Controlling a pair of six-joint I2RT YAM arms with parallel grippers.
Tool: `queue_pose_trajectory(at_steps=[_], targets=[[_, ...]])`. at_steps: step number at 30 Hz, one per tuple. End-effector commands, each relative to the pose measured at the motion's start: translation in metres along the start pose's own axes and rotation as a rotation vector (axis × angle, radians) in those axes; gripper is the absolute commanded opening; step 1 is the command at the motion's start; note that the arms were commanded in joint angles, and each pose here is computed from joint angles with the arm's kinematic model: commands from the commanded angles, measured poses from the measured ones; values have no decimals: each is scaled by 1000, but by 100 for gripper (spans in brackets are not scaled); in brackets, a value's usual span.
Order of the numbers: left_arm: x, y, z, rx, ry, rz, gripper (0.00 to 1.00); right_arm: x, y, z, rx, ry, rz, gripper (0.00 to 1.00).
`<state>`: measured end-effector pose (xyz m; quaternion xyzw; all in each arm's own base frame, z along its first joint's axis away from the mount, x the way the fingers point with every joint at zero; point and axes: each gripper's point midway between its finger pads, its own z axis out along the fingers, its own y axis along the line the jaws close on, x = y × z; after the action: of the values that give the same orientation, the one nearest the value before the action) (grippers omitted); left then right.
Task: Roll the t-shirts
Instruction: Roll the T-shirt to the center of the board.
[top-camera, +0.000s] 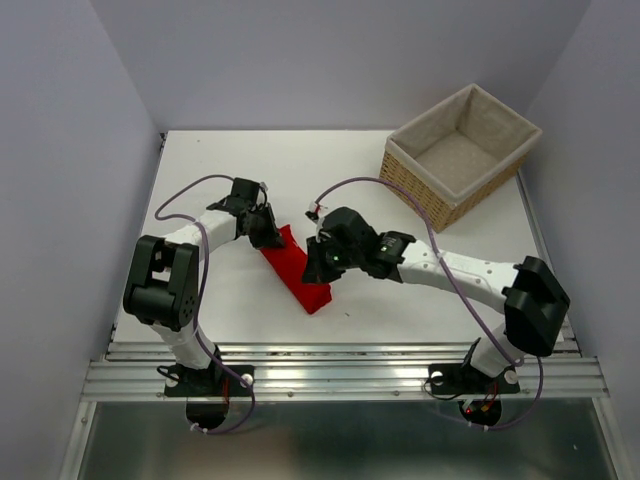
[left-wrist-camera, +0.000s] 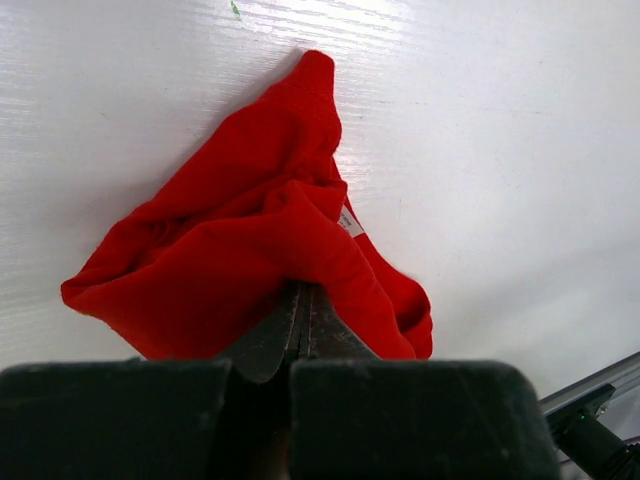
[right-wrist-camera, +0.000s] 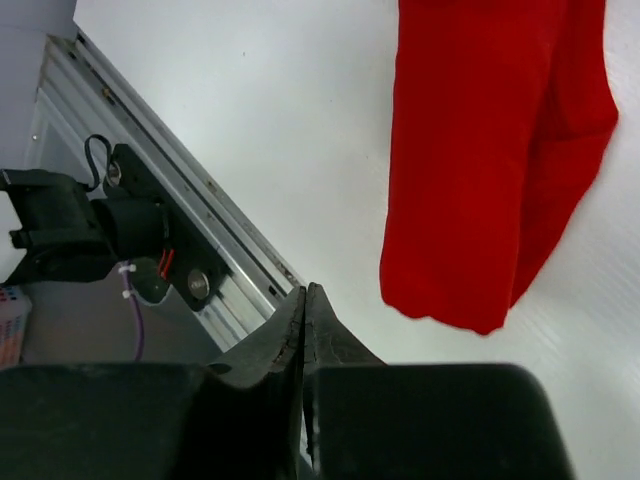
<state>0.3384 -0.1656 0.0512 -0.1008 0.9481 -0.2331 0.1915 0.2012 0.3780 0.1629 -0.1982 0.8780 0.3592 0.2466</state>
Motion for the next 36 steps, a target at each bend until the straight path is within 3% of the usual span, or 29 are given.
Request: queue_pose_trajectory(at_steps=[1,6,15,28,36], targets=[[-8,-3,-1,-12,-11,23,0,-9,2,25,-9,-2,22,1],[-12,-5,-3,-14,-20,29,0,18,-30,50,96,45,137,1],[-24,-18,-17,-4,-43,68,0,76,-105,58,351,55,254,1],[-24,-22,-36,-8,-83,77,0,87,-119,68,388,83,222,1],[-34,-32,-88,23,-272,64,0,98,-122,70,384,108,237,1]])
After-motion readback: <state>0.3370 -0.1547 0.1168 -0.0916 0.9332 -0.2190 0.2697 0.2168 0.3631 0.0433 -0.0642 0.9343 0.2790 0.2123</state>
